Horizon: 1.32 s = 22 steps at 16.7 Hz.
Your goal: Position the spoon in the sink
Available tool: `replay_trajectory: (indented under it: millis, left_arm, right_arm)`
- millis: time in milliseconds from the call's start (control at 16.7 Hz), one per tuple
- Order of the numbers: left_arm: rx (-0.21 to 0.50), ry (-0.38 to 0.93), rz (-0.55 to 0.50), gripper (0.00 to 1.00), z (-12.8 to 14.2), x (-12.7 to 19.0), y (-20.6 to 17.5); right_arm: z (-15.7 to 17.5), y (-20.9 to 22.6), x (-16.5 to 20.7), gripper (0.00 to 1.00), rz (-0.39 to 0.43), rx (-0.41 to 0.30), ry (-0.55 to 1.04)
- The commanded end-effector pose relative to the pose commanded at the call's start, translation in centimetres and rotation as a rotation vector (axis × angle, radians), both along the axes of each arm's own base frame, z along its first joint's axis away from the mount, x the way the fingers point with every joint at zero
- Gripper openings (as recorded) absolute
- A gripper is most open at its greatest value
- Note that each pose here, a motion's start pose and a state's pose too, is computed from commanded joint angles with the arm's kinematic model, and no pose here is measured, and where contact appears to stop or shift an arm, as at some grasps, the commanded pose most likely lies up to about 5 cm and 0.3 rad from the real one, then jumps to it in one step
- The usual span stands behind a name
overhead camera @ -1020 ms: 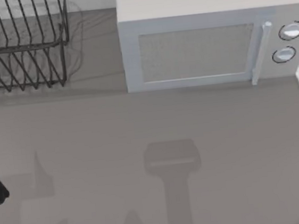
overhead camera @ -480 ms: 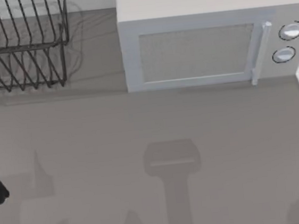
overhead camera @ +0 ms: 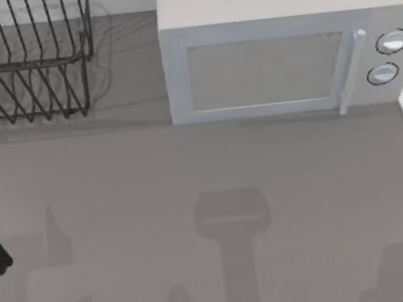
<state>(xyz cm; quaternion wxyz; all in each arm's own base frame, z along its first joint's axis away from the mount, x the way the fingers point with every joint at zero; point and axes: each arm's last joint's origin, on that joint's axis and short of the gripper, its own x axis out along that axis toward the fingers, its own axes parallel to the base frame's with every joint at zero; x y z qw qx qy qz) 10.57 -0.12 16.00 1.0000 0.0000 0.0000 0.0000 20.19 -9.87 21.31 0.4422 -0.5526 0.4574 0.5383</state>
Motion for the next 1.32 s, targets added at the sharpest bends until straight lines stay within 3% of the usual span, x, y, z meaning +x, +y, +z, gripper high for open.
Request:
replay_trajectory:
  millis: [360, 900, 1320]
  left_arm:
    - [0.000, 0.000, 0.000, 1.00, 0.0, 0.0, 0.0]
    - [0.000, 0.000, 0.000, 1.00, 0.0, 0.0, 0.0]
    - [0.000, 0.000, 0.000, 1.00, 0.0, 0.0, 0.0]
  right_arm:
    - [0.9, -1.0, 3.2, 0.00, 0.007, 0.017, 0.043]
    - [3.8, -2.5, 19.2, 0.00, 0.034, 0.008, 0.043]
    - [1.1, 0.9, 27.9, 0.00, 0.019, -0.005, -0.001]
